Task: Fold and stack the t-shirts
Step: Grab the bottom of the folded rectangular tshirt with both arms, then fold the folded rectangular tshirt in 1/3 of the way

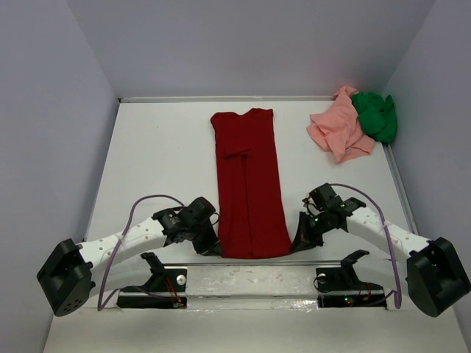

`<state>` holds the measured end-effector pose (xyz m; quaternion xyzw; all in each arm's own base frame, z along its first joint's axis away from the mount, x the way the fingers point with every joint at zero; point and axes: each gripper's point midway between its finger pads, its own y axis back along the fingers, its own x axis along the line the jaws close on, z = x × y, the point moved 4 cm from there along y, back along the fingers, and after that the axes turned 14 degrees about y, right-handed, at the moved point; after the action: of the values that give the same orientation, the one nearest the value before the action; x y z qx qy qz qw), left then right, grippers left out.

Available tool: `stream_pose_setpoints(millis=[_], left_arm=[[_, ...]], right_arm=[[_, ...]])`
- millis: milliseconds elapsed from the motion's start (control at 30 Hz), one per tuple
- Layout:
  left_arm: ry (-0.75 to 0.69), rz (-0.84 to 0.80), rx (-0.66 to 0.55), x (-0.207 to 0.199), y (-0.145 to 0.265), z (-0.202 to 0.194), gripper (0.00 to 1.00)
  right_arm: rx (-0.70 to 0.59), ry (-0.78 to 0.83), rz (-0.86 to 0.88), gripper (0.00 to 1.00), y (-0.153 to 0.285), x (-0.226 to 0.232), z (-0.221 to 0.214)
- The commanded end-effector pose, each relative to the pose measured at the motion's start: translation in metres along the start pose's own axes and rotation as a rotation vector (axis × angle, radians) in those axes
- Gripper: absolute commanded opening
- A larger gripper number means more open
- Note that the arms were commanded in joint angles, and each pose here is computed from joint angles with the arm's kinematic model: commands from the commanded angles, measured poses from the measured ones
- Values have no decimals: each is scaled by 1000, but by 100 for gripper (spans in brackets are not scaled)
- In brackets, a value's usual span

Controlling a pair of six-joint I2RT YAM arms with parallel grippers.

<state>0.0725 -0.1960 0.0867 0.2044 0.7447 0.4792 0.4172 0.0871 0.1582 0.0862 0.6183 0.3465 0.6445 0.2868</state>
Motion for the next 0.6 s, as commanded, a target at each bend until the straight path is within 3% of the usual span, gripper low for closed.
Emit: stream_pose_setpoints(millis=[0, 567], left_arm=[[29, 22, 17, -5, 6, -8, 19], [37, 46, -82, -32, 26, -3, 19]], right_arm=[[-10, 50, 17, 0, 9, 11, 3], [-91, 180, -40, 0, 46, 47, 47]])
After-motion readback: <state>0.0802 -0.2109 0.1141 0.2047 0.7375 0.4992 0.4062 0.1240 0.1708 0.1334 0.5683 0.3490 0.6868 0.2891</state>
